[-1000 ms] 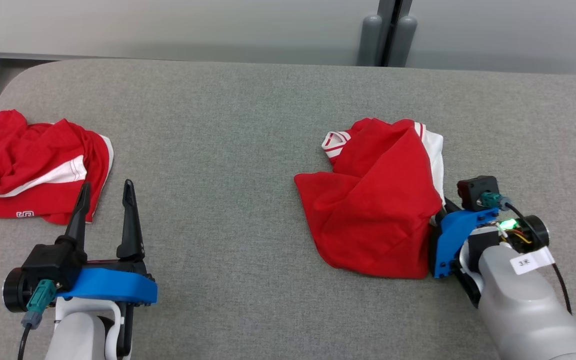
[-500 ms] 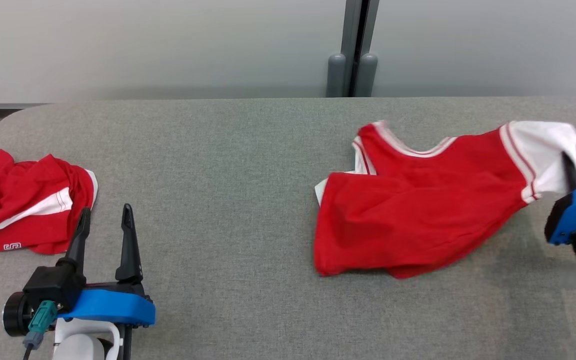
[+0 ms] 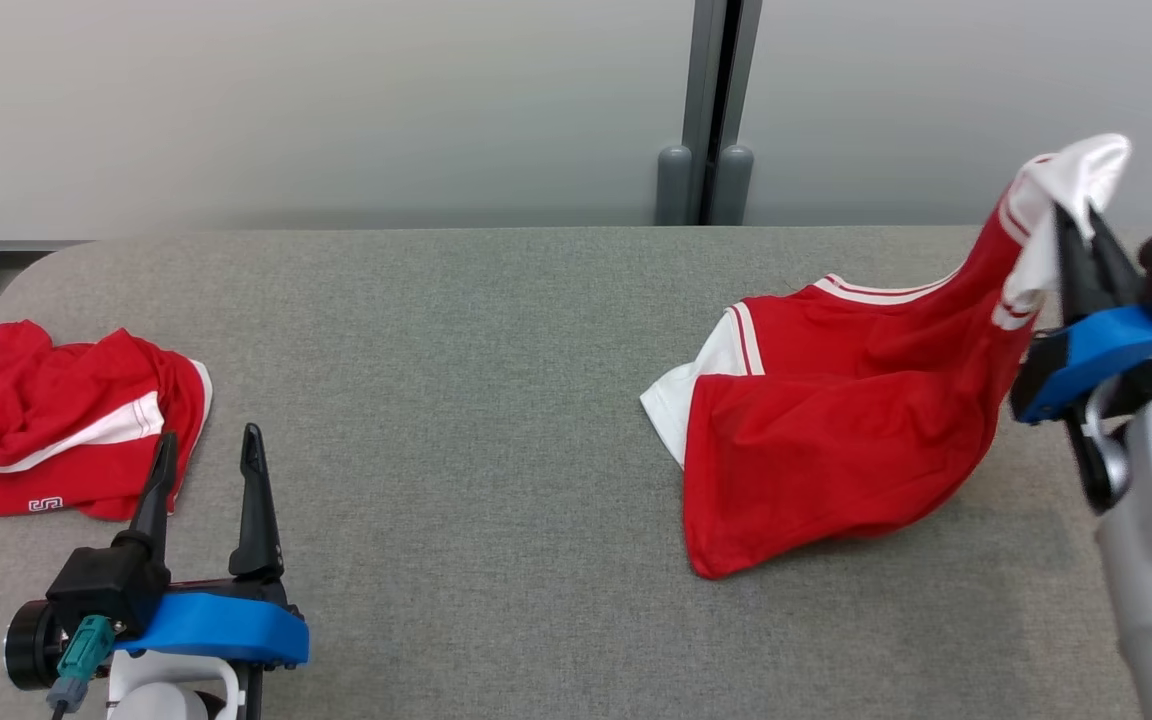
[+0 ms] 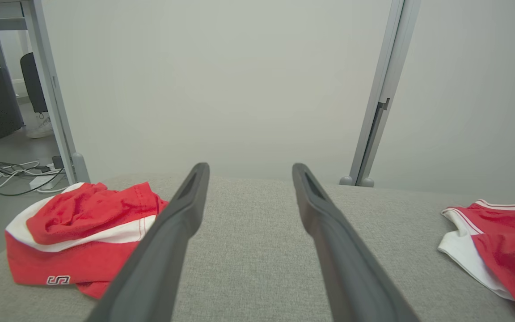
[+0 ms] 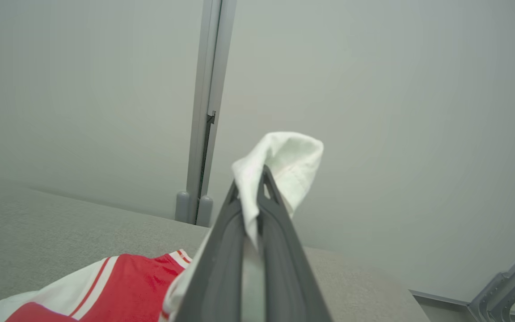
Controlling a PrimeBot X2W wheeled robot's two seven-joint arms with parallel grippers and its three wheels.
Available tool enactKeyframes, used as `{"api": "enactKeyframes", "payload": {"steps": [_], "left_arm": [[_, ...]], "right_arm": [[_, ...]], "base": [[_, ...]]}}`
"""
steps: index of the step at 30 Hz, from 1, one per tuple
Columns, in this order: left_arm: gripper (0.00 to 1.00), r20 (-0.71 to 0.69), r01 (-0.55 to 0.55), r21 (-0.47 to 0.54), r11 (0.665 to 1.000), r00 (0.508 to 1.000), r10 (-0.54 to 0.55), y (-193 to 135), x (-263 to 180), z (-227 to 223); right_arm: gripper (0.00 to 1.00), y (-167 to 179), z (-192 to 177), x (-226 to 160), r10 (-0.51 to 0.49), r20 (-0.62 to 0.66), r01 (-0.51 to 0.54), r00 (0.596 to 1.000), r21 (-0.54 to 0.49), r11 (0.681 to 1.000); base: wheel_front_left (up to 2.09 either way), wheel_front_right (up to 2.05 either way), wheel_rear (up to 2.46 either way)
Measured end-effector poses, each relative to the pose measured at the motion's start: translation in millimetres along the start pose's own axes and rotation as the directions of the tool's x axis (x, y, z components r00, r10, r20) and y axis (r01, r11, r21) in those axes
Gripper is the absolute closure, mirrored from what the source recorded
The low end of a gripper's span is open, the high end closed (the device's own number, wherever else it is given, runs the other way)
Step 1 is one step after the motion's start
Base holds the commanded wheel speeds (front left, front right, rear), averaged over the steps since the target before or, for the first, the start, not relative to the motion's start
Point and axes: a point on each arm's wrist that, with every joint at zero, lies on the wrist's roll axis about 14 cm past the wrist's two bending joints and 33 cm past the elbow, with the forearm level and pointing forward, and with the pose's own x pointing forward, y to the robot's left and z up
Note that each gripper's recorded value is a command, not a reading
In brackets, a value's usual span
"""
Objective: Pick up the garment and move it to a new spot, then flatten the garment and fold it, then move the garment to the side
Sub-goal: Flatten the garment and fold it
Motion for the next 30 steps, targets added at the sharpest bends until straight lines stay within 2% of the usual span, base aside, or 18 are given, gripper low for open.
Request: {"api": "enactKeyframes", "payload": {"steps": [4, 7, 10, 14, 17, 22, 26, 30], "left_arm": [[0.0, 0.007, -0.011, -0.001, 1.0, 1.0, 0.011, 3, -4, 2], [0.0, 0.011, -0.027, 0.0, 1.0, 1.0, 0.027, 8, -7, 4], [0.0, 0.015, -0.049, 0.0, 0.999, 0.999, 0.049, 15, -11, 6], [0.0, 0.014, -0.079, 0.0, 0.997, 0.997, 0.079, 24, -18, 6], [0.0, 0.009, -0.104, -0.001, 0.995, 0.995, 0.104, 31, -22, 5], [0.0, 0.009, -0.146, -0.001, 0.989, 0.989, 0.146, 44, -28, 6], [0.0, 0.001, -0.164, -0.004, 0.986, 0.986, 0.164, 50, -32, 3], [0.0, -0.001, -0.173, -0.006, 0.985, 0.985, 0.173, 52, -34, 3]], "right_arm": [[1.0, 65, 22, 7, 0.137, 0.059, -0.138, 0.989, 0.026, 0.99], [1.0, 118, 36, 7, 0.251, 0.096, -0.256, 0.963, 0.041, 0.966], [1.0, 166, 50, 6, 0.361, 0.127, -0.369, 0.924, 0.046, 0.928], [1.0, 230, 53, -9, 0.515, 0.138, -0.524, 0.846, 0.044, 0.85], [1.0, 276, 47, -28, 0.631, 0.127, -0.638, 0.766, 0.028, 0.769], [1.0, 348, 43, -87, 0.809, 0.137, -0.82, 0.572, 0.061, 0.57], [1.0, 381, 33, -132, 0.89, 0.119, -0.898, 0.439, 0.088, 0.431], [1.0, 399, 22, -171, 0.937, 0.101, -0.94, 0.333, 0.114, 0.322]], "base": [[0.0, 0.0, 0.0], [0.0, 0.0, 0.0], [0.0, 0.0, 0.0], [0.0, 0.0, 0.0], [0.0, 0.0, 0.0], [0.0, 0.0, 0.0], [0.0, 0.0, 0.0], [0.0, 0.0, 0.0]]}}
